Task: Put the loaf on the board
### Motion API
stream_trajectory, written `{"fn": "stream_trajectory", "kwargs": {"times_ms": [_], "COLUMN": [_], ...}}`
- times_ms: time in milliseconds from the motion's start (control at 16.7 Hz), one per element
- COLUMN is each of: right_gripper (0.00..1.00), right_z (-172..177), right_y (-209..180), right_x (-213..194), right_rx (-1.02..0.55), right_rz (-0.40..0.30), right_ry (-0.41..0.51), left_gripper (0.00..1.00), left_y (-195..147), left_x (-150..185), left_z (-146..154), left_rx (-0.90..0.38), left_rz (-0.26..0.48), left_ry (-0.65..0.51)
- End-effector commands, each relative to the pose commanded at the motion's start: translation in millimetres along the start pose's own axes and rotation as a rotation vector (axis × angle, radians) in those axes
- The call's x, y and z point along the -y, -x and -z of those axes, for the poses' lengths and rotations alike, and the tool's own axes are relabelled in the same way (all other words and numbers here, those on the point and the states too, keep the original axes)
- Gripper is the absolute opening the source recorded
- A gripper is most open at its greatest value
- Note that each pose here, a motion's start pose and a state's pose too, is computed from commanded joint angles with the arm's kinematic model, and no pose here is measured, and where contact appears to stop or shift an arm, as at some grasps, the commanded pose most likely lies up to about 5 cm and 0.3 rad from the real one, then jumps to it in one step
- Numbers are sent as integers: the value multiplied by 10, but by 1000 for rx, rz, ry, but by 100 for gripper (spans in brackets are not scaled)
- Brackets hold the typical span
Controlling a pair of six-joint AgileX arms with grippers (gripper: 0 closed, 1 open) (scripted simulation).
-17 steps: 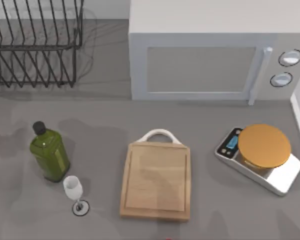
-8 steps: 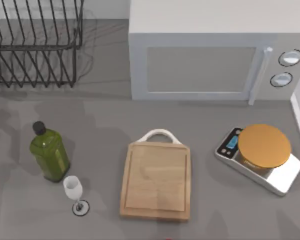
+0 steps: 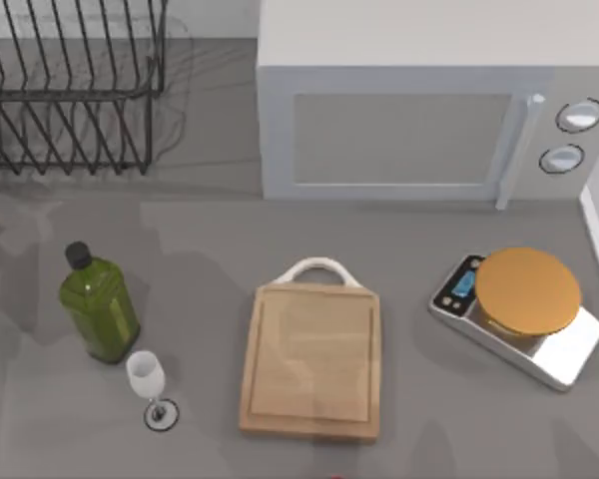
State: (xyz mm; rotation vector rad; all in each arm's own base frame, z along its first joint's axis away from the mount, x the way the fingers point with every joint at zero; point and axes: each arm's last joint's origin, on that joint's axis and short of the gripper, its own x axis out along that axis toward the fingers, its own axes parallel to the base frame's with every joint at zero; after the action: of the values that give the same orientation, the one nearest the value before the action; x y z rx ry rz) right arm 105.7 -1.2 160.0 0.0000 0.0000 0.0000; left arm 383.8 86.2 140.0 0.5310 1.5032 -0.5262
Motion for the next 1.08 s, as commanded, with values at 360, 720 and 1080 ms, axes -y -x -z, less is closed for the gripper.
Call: {"fn": "stream_trajectory", "kwargs": {"times_ms": [360, 720, 1080], "right_gripper": [100, 100, 100], "right_z": [0, 0, 0], "right_y": [0, 0, 0], "right_x": [0, 0, 0], "right_rx": [0, 0, 0], "right_rz": [0, 0, 0], "right_ry": [0, 0, 0], "left_gripper": [100, 70, 25], "left_y": [-380, -380, -380], "left_x": [7, 7, 7], "left_z": [17, 17, 17], "left_rx": [-1, -1, -1], "left_rz": [2, 2, 2], "left_ry": [0, 0, 0]}}
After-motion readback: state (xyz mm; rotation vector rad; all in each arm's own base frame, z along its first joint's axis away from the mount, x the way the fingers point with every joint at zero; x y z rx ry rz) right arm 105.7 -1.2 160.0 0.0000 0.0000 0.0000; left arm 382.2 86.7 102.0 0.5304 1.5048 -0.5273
